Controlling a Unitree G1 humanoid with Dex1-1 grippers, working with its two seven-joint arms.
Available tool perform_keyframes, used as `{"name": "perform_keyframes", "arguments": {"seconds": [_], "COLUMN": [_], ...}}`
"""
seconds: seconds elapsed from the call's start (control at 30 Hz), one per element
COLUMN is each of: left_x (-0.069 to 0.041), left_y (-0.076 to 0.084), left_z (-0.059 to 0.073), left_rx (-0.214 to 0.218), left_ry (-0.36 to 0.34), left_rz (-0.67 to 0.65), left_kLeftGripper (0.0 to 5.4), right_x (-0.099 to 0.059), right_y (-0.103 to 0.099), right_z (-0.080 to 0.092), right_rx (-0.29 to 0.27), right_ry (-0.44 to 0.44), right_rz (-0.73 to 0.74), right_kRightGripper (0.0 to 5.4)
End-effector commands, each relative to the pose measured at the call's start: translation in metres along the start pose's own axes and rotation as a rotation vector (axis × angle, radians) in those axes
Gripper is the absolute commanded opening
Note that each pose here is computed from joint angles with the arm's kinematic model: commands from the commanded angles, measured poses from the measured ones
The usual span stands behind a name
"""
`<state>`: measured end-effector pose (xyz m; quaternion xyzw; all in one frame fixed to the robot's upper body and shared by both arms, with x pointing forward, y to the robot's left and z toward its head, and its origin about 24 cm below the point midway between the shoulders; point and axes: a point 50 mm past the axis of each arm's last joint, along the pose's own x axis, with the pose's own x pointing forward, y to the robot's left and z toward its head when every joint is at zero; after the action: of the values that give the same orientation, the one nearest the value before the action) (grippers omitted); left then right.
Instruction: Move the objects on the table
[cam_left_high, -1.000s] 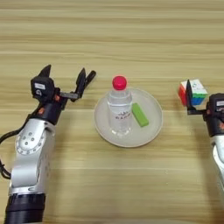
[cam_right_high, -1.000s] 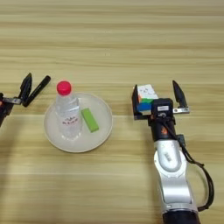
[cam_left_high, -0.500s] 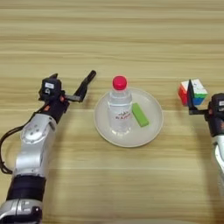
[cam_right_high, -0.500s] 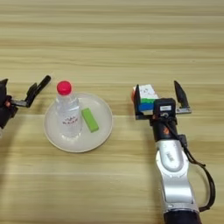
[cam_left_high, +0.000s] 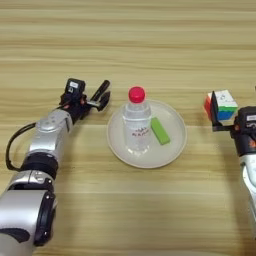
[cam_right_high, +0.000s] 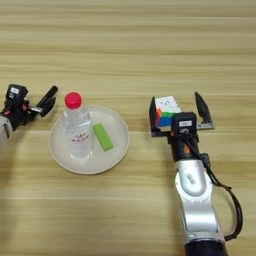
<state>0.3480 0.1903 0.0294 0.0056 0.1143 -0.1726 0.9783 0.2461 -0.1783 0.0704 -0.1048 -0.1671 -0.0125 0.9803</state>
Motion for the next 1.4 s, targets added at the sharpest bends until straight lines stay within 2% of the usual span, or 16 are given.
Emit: {"name": "perform_keyframes", "arguments": {"seconds": [0.03,0.53,1.03,1.4], "left_x": [0.008,0.01,0.008,0.007], "left_y": [-0.003,0.003,0.006,0.006], "left_z": [0.003,-0.007,-0.012,-0.012], "left_rx": [0.006,0.047,0.051,0.056], "left_ry": [0.027,0.146,0.177,0.175], "left_rz": [-0.029,0.031,0.051,0.047], "left_kLeftGripper": [5.35,5.35,3.42,2.29], "right_x": [0.001,0.0,-0.001,-0.001], "right_y": [-0.001,-0.002,-0.003,-0.003], "right_z": [0.002,0.004,0.005,0.006], "right_rx": [-0.005,-0.008,-0.007,-0.006], "right_ry": [-0.002,-0.007,-0.011,-0.015], "right_rz": [0.004,0.004,0.003,0.0], "right_kRightGripper": [5.4,5.4,5.4,5.4]}}
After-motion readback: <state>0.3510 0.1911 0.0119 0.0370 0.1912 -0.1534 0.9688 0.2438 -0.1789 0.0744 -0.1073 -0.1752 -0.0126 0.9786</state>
